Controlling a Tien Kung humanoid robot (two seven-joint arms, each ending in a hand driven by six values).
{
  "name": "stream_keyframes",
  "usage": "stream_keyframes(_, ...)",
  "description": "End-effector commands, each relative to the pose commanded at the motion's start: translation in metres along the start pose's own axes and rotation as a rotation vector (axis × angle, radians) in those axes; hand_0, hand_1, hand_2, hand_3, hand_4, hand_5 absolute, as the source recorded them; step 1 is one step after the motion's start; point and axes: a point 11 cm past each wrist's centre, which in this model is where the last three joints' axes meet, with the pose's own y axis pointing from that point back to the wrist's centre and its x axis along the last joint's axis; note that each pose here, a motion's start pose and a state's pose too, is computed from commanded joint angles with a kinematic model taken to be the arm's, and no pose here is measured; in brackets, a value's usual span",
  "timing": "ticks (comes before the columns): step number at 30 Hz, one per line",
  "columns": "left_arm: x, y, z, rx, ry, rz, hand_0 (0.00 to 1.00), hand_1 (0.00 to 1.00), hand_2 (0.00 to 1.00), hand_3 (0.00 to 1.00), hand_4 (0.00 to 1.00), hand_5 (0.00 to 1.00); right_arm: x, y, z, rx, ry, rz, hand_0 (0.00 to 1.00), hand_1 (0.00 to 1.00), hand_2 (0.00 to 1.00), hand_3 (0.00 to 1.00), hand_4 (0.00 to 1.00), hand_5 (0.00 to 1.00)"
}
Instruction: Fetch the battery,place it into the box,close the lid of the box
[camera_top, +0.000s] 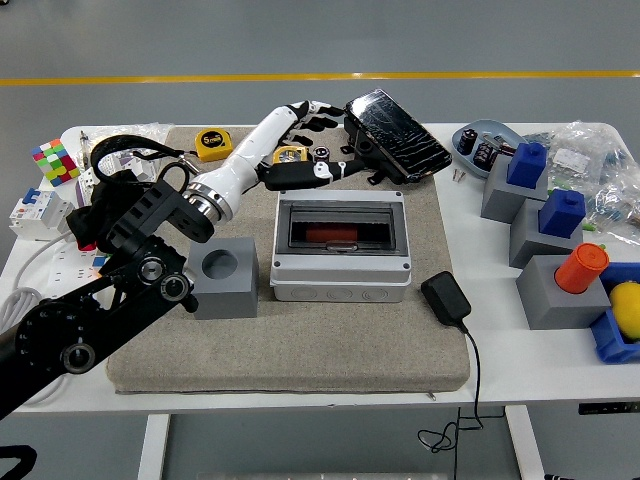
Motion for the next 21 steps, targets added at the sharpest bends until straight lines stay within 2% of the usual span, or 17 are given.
stream_keyframes(3,0.025,0.011,-0.010,-0.012,0.104,0.097,0.607,0.777,0.738,0.789,0.998,0.523,0.000,0.000,0.000,0.000,-0.002,-0.001,0.669,0.659,0.622,0.532,0.902,0.492)
stream_keyframes(7,0.050,0.025,-0.025,-0.012,0.202,0.188,0.608,0.769,0.731,0.771,0.998,0.525,-0.001,0.000,0.001,-0.001,-0.006,-0.002,0.669,0.659,0.622,0.532,0.902,0.492)
stream_keyframes(12,0.074,0.041,-0.041,-0.009,0.272,0.273,0.606,0.762,0.724,0.764,0.998,0.518,-0.001,0.000,0.001,-0.001,-0.005,-0.002,0.669,0.660,0.622,0.533,0.902,0.493)
stream_keyframes(21,0.112,0.073,-0.059,-0.028,0.385,0.416,0.602,0.755,0.707,0.751,0.998,0.501,-0.001,0.000,0.000,0.002,-0.011,-0.003,0.669,0.659,0.622,0.532,0.903,0.493)
